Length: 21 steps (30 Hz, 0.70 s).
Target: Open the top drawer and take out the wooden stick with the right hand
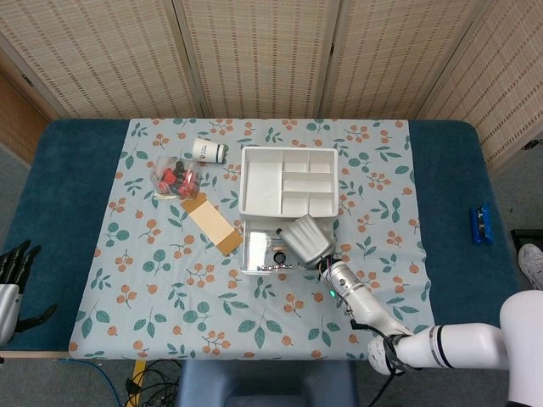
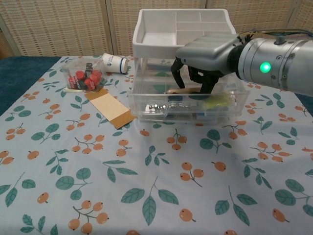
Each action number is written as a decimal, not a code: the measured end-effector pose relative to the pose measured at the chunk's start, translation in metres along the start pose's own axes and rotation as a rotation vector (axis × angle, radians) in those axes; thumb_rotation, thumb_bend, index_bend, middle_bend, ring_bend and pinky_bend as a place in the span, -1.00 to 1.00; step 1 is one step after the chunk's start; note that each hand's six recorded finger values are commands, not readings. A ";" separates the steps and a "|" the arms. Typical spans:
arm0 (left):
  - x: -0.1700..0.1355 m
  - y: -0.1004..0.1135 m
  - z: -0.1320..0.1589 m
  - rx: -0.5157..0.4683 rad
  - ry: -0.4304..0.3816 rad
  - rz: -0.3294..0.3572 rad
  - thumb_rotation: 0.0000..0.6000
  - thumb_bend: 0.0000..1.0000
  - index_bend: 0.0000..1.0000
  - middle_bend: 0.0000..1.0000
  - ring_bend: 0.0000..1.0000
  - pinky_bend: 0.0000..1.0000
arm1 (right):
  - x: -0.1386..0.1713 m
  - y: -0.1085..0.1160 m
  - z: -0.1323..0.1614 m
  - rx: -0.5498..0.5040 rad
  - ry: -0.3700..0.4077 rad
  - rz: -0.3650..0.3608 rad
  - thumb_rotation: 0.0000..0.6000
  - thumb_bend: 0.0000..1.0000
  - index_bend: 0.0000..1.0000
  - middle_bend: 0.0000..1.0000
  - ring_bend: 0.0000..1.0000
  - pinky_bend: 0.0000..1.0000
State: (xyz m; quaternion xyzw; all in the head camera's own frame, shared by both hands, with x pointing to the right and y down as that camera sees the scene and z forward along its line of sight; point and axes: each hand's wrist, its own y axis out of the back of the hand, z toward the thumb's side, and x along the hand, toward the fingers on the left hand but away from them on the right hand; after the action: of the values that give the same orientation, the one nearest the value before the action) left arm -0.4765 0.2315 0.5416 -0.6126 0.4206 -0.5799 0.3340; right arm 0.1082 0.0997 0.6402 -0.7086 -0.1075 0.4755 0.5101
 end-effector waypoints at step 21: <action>0.002 0.003 0.001 -0.001 -0.007 0.006 1.00 -0.68 -0.94 -1.00 -1.00 -0.86 | 0.023 0.040 -0.013 -0.106 0.001 -0.147 1.00 -0.13 0.15 0.88 1.00 1.00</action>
State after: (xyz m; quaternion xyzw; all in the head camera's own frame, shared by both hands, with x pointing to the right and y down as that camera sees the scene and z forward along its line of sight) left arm -0.4756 0.2281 0.5403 -0.6133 0.4217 -0.5766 0.3370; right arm 0.1169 0.0882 0.5949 -0.7252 -0.1839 0.4301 0.5052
